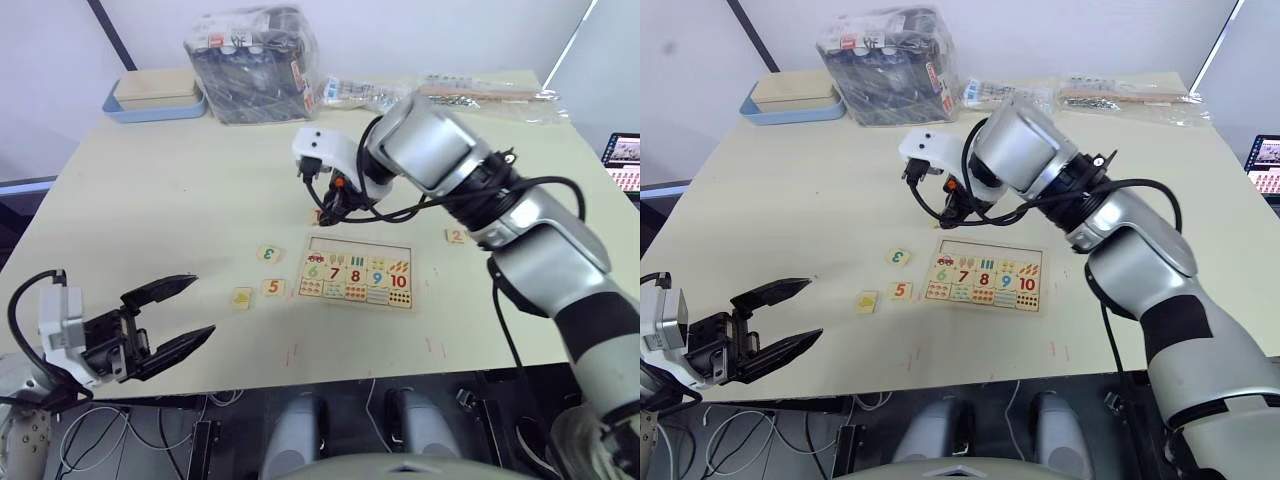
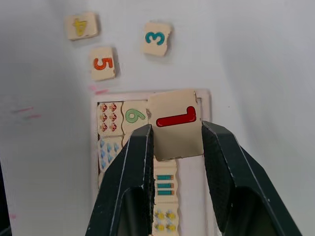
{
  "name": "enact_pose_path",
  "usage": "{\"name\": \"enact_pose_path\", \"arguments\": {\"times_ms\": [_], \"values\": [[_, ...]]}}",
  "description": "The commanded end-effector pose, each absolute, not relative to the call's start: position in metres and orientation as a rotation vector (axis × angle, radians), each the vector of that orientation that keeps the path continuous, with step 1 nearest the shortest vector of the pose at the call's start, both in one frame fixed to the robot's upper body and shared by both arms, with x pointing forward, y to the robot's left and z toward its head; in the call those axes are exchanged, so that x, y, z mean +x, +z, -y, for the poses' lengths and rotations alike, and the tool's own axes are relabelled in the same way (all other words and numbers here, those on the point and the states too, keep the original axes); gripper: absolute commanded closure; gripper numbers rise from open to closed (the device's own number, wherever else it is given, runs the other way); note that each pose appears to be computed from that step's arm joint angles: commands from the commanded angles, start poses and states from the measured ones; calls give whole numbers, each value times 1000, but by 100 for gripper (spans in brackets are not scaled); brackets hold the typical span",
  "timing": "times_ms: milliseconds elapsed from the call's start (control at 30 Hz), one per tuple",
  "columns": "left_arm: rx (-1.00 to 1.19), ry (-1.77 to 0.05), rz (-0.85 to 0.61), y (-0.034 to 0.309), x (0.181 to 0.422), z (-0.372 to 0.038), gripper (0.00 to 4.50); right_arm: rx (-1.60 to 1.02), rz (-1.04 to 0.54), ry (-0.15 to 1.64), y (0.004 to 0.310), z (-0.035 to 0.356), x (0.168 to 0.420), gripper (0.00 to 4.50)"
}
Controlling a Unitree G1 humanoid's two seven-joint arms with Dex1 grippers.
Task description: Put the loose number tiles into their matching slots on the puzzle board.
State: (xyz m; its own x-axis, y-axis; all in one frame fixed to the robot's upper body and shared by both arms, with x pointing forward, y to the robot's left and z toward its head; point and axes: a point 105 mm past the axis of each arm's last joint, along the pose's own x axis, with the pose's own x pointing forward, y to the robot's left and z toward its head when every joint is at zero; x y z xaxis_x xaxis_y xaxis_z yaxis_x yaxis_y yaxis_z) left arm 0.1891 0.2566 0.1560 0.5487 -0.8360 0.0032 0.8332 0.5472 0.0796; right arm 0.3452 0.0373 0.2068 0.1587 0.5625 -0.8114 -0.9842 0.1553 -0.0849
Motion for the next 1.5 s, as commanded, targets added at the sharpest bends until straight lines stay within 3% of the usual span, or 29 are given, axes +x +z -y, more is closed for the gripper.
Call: {"name": "enact_pose_path", "arguments": {"times_ms": [33,633,1500], "values": [[101,-975,84,169,187,-256,0,-747,-698,1236,209,-43,351,365],[86,-920,22,164,190,-261,0,-768,-755,1182,164,-52,363,365],[76,-901,6,155,189,-266,0,-747,-755,1140,150,-58,371,365]]}}
